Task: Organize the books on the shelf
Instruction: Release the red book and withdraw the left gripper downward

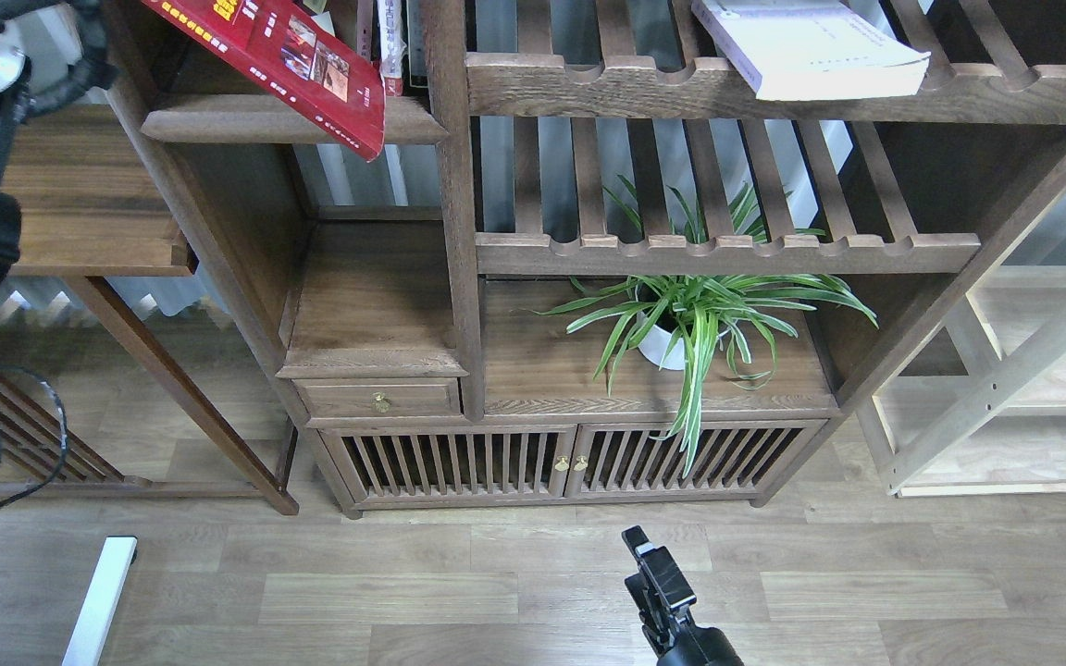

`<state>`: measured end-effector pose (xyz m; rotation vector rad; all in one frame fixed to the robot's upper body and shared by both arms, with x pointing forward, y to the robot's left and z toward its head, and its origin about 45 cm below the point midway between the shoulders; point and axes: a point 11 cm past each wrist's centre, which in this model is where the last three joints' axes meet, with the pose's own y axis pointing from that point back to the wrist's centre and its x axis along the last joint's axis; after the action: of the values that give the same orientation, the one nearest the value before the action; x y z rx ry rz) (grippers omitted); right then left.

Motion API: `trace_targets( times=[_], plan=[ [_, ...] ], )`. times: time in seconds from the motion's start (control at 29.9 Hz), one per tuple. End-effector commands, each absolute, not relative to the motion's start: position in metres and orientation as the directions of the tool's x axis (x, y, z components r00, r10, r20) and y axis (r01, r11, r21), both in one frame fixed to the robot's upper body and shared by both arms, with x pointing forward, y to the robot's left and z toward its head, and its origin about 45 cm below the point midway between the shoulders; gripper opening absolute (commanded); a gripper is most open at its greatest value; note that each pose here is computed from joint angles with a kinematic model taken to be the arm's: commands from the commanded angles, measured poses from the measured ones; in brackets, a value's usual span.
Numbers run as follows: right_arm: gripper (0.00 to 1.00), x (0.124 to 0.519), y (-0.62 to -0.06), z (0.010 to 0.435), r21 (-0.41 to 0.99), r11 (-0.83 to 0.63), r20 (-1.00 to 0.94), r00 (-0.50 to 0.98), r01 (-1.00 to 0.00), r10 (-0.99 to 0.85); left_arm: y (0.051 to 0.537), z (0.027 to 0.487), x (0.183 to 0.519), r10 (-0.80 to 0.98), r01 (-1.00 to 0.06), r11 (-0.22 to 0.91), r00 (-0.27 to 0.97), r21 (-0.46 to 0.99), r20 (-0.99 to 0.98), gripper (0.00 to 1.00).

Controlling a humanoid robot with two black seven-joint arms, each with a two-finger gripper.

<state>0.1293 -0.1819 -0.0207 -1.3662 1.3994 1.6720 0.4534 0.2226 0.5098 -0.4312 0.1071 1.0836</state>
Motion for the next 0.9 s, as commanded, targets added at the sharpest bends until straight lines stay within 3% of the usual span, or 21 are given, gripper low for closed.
trace_targets(
  times=[0.0, 0.43, 0.87],
  plan=[
    [1.0, 0.134, -0.184, -0.02, 0.358, -0.291, -0.931, -0.316, -0.887, -0.184, 0.227, 0.513, 0.439, 0.835, -0.868, 0.41, 0.481, -0.279, -0.267, 0.54],
    [1.0, 0.151, -0.189, -0.01, 0.319, -0.259, -0.946, -0.288, -0.912, -0.15, 0.24, 0.474, 0.373, 0.777, -0.839, 0.471, 0.541, -0.273, -0.323, 0.56],
    [1.0, 0.193, -0.201, 0.008, 0.272, -0.205, -0.957, -0.244, -0.94, -0.155, 0.253, 0.396, 0.345, 0.655, -0.756, 0.611, 0.649, -0.232, -0.387, 0.66]
  ],
)
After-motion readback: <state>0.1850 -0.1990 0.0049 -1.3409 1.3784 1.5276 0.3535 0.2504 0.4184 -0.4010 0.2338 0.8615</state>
